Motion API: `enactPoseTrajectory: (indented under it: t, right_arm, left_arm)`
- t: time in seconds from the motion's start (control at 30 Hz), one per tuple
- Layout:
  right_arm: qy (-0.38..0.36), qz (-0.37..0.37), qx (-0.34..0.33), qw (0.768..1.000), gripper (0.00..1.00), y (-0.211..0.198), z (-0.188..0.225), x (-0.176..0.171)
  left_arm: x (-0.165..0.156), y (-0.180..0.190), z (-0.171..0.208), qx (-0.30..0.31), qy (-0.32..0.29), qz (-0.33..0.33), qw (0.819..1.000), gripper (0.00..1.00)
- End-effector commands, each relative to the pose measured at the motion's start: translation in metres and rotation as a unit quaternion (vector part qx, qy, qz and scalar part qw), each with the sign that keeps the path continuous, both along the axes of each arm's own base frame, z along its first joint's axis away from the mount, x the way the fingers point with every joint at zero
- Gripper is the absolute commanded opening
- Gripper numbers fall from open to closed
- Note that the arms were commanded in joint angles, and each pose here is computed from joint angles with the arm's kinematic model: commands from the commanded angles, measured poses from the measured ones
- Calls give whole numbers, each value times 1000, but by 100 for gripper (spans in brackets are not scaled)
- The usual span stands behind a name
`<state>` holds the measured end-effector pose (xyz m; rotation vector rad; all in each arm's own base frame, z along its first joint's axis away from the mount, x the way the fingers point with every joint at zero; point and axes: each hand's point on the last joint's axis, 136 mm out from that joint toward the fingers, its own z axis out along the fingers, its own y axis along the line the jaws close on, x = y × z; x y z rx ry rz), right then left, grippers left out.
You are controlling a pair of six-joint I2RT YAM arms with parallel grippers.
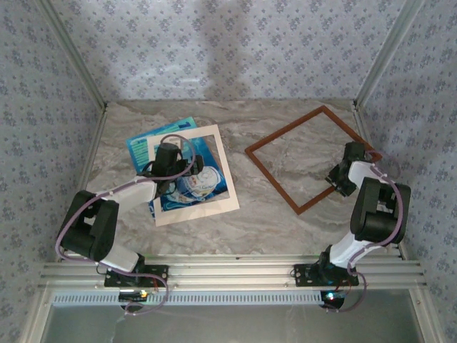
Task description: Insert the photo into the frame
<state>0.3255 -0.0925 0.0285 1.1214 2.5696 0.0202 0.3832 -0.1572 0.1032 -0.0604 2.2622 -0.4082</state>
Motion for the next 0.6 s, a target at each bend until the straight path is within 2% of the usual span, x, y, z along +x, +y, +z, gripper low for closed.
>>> enactPoseTrajectory:
  t: [0.0,0.13,0.4,0.57]
  right_arm:
    - [-5,1,-5,1000,45,-1,1,11]
    - [6,9,-6,1000,41,2,-4,15]
    - [-2,42,-25,999,18,2,10,19]
    - [-8,87,-35,996,16,6,24,22]
  left_arm:
    - [1,2,8,4,-3,6,1000,99]
    - [1,4,10,8,-6,11,1000,99]
    - [0,10,14,14,-9,21,1000,98]
    - [2,13,17,10,-11,31,999,99]
